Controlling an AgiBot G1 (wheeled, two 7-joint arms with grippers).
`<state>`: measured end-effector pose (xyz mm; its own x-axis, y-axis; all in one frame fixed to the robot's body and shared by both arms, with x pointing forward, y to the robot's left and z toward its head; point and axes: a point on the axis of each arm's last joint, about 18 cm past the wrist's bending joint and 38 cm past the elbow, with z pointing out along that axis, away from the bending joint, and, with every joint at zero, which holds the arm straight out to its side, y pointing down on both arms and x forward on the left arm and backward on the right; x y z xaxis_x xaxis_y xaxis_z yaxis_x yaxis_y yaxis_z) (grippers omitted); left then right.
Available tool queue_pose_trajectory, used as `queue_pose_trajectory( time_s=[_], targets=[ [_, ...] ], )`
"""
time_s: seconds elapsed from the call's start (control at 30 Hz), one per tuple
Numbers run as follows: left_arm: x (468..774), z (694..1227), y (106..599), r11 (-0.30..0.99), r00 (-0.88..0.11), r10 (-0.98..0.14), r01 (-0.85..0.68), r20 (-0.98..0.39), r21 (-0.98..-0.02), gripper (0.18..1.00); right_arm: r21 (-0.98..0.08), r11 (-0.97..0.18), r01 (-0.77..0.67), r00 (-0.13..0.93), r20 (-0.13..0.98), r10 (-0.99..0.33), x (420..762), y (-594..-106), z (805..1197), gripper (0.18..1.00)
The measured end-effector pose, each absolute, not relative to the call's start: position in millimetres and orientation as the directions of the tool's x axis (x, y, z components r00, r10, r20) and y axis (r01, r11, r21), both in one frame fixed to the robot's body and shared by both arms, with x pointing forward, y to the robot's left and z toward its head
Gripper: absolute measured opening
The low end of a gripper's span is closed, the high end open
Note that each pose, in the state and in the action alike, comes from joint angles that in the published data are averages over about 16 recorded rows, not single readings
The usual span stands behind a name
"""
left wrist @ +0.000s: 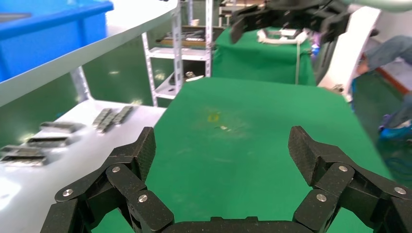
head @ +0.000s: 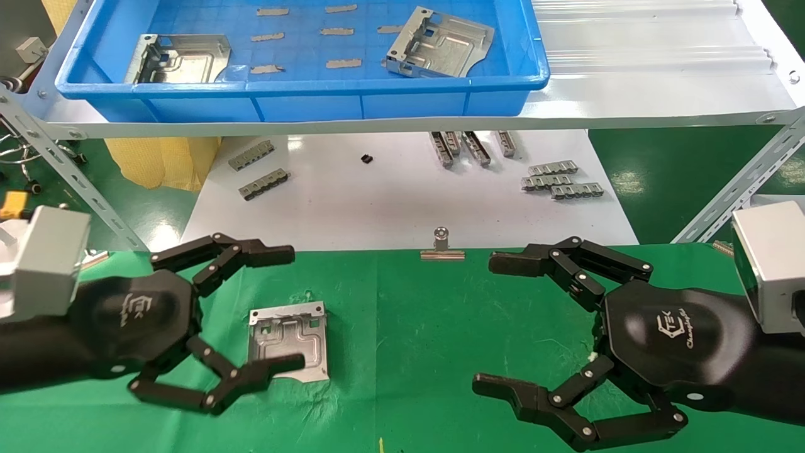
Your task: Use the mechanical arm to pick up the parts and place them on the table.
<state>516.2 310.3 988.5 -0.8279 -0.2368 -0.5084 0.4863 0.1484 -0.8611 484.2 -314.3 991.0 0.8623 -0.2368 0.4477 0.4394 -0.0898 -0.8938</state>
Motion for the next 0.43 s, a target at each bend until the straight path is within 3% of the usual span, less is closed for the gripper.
queue_pose_trajectory(
  time_s=[0.43],
  targets=[
    [479,992,301,0.115,-0.857,-0.182,0.469,-0.482,-0.876,1.001,-0.894,-0.090,0.439,0.862,0.448,-0.237,484,-314,991,1.000]
  ],
)
